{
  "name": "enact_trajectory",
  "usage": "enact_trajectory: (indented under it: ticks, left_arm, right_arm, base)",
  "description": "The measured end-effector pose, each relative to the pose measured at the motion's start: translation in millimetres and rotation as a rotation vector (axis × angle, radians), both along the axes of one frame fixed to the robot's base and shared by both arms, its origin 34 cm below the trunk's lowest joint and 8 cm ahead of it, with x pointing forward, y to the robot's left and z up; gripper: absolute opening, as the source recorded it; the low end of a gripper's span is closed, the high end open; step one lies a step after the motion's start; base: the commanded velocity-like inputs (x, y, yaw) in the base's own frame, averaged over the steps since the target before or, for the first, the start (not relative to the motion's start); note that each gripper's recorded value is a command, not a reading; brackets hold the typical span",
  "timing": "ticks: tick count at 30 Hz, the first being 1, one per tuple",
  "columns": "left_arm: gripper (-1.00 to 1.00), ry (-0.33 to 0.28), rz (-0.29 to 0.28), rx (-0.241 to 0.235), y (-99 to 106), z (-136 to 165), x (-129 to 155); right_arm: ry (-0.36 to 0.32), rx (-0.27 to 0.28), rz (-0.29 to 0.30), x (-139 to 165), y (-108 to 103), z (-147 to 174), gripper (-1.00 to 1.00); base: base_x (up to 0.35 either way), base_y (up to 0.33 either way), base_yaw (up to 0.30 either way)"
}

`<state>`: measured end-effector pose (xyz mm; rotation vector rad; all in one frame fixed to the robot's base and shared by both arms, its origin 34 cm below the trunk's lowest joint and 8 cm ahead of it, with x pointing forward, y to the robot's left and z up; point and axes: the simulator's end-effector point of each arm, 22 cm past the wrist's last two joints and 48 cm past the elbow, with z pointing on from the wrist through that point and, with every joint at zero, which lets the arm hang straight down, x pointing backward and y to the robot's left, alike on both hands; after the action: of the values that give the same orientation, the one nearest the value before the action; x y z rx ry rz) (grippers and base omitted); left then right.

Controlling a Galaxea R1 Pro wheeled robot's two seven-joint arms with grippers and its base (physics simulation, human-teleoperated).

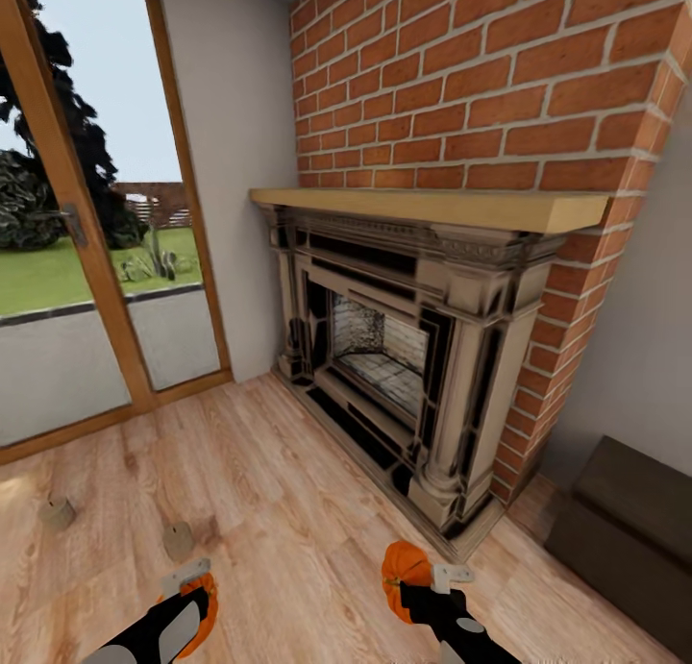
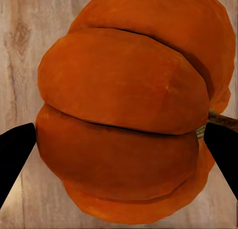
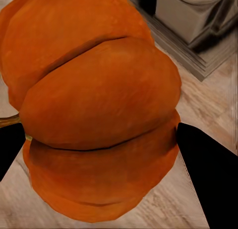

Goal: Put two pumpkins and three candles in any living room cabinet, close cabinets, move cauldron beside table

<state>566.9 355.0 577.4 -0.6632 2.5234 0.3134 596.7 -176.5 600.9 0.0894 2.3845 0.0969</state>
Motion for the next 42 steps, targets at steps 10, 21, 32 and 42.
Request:
enact_trajectory:
  ticks: [10, 21, 32, 42]
  left_arm:
    - [-1.0, -0.001, 0.009, -0.002, 4.0, 0.6, 0.1]
    - [-1.0, 0.001, 0.012, -0.008, 3.4, 14.6, -0.2]
    - [-1.0, 0.009, 0.006, -0.008, 2.5, 27.5, -2.3]
    - [-1.0, 0.017, -0.006, -0.011, -1.7, 40.7, -3.7]
  right_arm:
    - [0.003, 0.0, -0.005, -0.6, -1.7, -0.8, -1.0]
    - [0.044, 0.012, -0.015, -5.7, -2.3, 8.8, -1.0]
    - [0.215, 0.025, -0.05, -33.6, -14.0, 0.9, -1.0]
    - [0.298, 0.048, -0.187, -61.4, -44.6, -7.0, -1.0]
  base:
    - [0.0, 0.0, -0.281]
    - [0.0, 0.0, -0.276]
    - [0.0, 0.0, -0.033]
    - [0.0, 0.0, 0.0]
